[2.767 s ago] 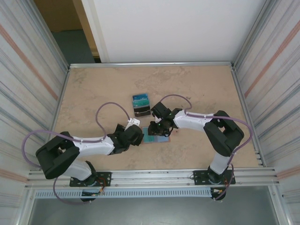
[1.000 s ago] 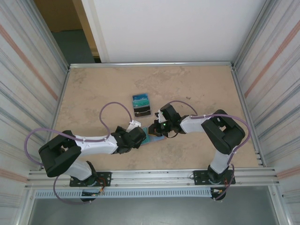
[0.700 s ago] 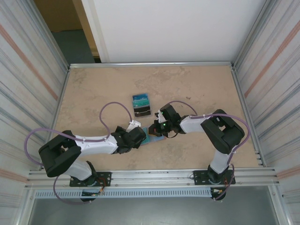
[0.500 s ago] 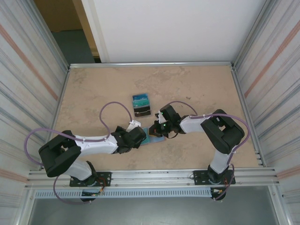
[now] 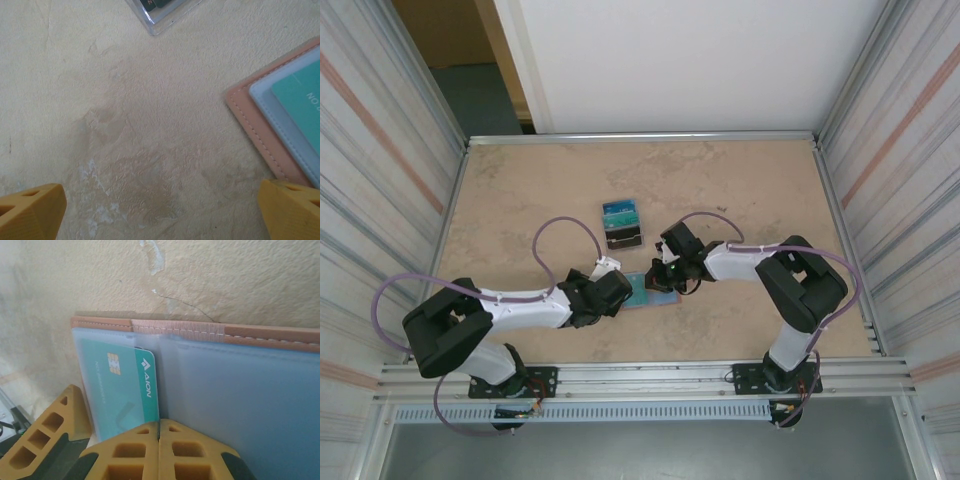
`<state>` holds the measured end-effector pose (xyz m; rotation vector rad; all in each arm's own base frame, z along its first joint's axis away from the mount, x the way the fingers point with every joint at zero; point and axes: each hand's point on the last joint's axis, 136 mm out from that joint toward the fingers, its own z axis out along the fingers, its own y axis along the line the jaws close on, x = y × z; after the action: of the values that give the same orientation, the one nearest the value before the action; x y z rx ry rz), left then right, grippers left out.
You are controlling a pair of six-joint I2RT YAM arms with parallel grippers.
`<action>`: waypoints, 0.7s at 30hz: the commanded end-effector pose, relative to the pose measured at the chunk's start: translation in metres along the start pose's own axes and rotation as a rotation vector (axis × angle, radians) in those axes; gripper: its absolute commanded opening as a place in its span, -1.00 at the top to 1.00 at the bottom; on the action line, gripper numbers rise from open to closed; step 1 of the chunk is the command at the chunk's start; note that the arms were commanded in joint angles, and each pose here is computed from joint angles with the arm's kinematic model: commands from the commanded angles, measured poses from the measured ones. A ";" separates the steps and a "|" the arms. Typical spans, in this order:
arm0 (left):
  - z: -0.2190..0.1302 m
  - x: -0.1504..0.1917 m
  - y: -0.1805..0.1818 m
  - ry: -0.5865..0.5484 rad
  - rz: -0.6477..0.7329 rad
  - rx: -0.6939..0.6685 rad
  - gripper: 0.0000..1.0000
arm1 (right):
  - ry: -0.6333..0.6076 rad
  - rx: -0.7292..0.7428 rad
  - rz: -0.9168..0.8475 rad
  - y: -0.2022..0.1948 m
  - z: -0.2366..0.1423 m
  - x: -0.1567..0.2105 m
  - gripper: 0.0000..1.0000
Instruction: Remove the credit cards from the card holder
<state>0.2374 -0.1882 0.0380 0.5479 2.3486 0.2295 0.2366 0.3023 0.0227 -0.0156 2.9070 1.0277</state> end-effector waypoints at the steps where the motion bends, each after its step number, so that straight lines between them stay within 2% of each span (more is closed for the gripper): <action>1: -0.004 -0.005 0.004 -0.011 -0.011 -0.028 -0.97 | -0.024 0.052 -0.023 -0.003 -0.013 -0.005 1.00; 10: -0.012 -0.023 0.004 -0.056 -0.020 -0.014 -0.97 | -0.037 0.084 -0.036 -0.002 -0.020 -0.009 1.00; 18: -0.017 -0.047 -0.001 -0.125 -0.012 0.001 -0.97 | -0.034 0.040 -0.026 0.006 -0.022 -0.008 1.00; 21: -0.013 -0.051 -0.002 -0.123 0.013 -0.026 -0.97 | -0.038 0.015 -0.018 0.010 -0.021 -0.007 0.82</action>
<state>0.2504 -0.2045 0.0632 0.5534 2.2811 0.1938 0.2374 0.2910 0.0275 -0.0262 2.9293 0.9207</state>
